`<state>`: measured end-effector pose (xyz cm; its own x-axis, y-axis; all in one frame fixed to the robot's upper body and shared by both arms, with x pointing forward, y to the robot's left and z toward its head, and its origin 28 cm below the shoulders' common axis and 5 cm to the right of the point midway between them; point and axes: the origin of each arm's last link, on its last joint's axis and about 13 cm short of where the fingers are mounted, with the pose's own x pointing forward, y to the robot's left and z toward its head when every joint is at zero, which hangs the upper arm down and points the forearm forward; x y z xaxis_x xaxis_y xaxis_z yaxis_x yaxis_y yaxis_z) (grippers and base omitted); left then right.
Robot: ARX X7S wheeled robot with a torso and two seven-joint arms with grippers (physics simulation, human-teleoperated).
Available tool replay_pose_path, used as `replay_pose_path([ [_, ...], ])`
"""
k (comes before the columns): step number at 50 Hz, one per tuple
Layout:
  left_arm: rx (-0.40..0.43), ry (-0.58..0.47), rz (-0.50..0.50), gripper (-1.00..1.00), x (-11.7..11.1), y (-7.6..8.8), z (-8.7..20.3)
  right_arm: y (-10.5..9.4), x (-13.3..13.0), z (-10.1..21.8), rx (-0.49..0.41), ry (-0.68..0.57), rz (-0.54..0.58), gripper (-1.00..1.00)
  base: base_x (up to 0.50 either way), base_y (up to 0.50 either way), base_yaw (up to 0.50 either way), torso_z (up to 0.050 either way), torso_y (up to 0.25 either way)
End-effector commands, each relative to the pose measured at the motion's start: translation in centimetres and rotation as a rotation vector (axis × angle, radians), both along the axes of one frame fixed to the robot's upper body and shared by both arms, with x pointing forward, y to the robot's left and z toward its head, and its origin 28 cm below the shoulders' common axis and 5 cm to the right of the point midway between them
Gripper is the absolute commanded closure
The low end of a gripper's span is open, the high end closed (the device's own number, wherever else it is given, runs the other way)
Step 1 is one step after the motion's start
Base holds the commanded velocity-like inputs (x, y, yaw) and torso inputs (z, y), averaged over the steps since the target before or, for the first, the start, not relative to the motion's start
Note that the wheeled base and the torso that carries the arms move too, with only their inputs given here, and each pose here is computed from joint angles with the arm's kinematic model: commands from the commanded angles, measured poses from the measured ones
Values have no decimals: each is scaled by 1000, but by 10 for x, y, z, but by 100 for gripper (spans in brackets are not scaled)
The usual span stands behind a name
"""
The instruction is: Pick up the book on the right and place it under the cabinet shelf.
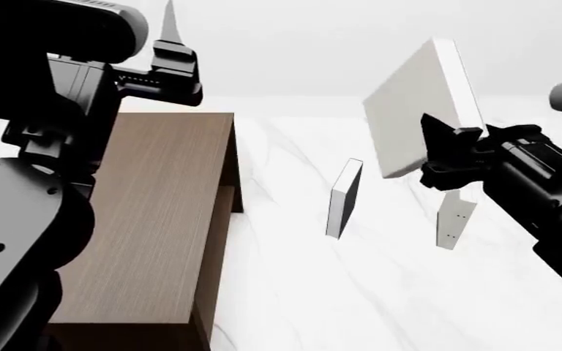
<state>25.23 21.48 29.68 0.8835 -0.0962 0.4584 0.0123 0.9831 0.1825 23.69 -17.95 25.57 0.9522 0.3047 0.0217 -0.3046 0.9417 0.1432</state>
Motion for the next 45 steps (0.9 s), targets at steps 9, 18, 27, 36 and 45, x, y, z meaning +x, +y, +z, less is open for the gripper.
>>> replay_pose_path([
  [9,-2,-3,-13,-100,0,-2,-2,34,-10,-46,181,47,175,100,0,0,0,0,2],
  [18,0,-14,-17,-100,-3,-3,4,46,-12,-69,223,95,214,100,0,0,0,2,1],
  [27,1,-52,-22,-100,-9,-3,18,53,-13,-90,255,142,231,100,0,0,0,0,1],
  [36,6,-62,-25,-100,-12,-4,20,58,-14,-109,294,183,231,100,0,0,0,0,1],
  [45,6,-58,-24,-100,-11,-3,18,68,-19,-129,333,234,257,100,0,0,0,0,1],
])
